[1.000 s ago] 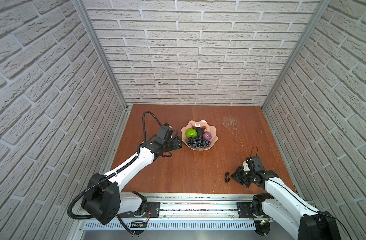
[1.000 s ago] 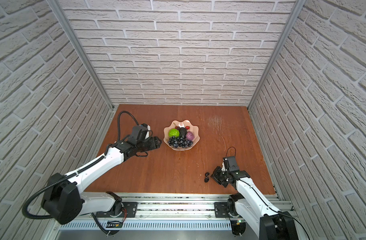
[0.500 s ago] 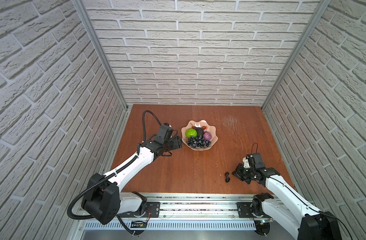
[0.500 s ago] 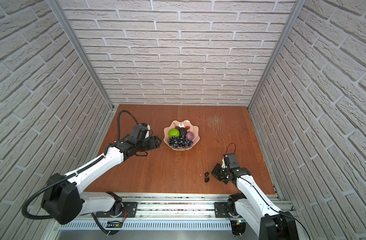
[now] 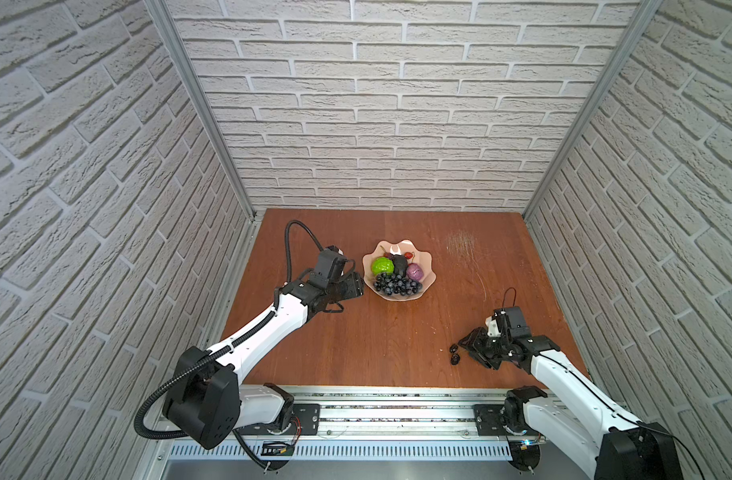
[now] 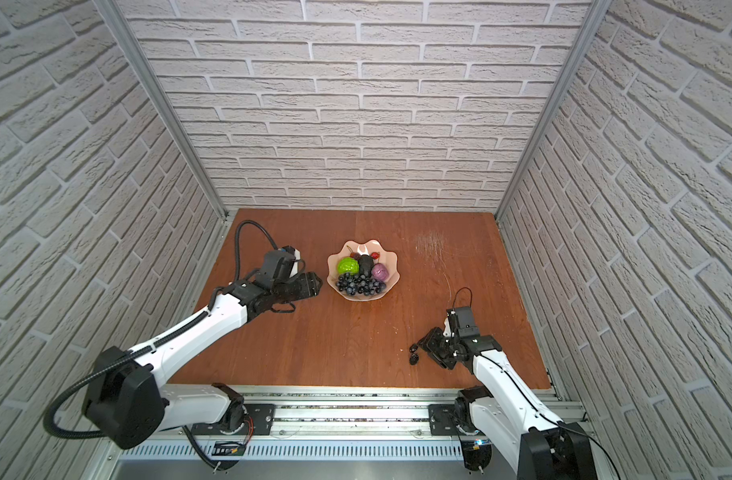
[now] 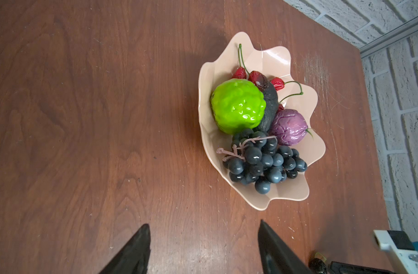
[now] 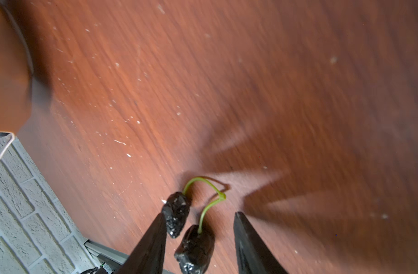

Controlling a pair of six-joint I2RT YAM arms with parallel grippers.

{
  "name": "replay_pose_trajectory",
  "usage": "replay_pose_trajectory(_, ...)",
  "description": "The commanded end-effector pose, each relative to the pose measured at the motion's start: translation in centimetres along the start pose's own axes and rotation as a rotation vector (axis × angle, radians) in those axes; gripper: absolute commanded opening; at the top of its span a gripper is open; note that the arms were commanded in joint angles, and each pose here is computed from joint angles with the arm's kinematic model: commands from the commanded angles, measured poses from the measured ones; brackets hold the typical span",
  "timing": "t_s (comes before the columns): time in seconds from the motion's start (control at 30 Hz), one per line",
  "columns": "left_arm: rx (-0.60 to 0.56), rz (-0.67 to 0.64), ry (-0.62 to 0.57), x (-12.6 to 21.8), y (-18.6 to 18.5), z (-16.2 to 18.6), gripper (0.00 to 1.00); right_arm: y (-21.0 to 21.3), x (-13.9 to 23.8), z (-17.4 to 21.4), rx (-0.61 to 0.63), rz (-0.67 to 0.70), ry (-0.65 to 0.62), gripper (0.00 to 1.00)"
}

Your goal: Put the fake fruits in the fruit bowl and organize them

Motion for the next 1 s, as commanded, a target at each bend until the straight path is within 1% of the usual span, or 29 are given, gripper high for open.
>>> replay_pose_trajectory(0.0, -0.016, 0.000, -0.041, 0.8, -0.3, -1.0, 0.71, 0.0, -0.5, -0.2, -0.041, -0.036, 0.004, 0.49)
replay_pose_trajectory(0.23, -0.016, -0.007, -0.044, 1.0, -0.1, -1.1, 0.71, 0.3, -1.1, -0.8, -0.065, -0.063, 0.008, 0.47)
replay_pose_trajectory(0.53, -0.019, -0.019, -0.051, 1.8, 0.0, -1.2, 0.71, 0.7, -2.4, -1.4, -0.078, -0.092, 0.018, 0.38)
replay_pose_trajectory(0.6, -0.018, -0.021, -0.052, 2.0, 0.0, -1.3, 0.71, 0.8, -2.6, -1.4, -0.073, -0.097, 0.021, 0.33)
replay_pose_trajectory(0.77, -0.017, -0.026, -0.052, 2.2, 0.1, -1.2, 0.71, 1.1, -3.1, -1.6, -0.057, -0.106, 0.032, 0.27)
replay_pose_trajectory(0.97, -0.013, -0.028, -0.054, 2.4, 0.1, -1.2, 0.71, 0.9, -3.2, -1.2, -0.034, -0.085, 0.074, 0.24)
Point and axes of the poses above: each gripper's point midway between its finger pads, its own x axis back along the fingers, its own y axis along the line the jaws close on, z = x × y, the point moved 5 cm from there along x, back along the fingers, and after that the axes turned 15 degrees about -x, right-handed, at the moved point
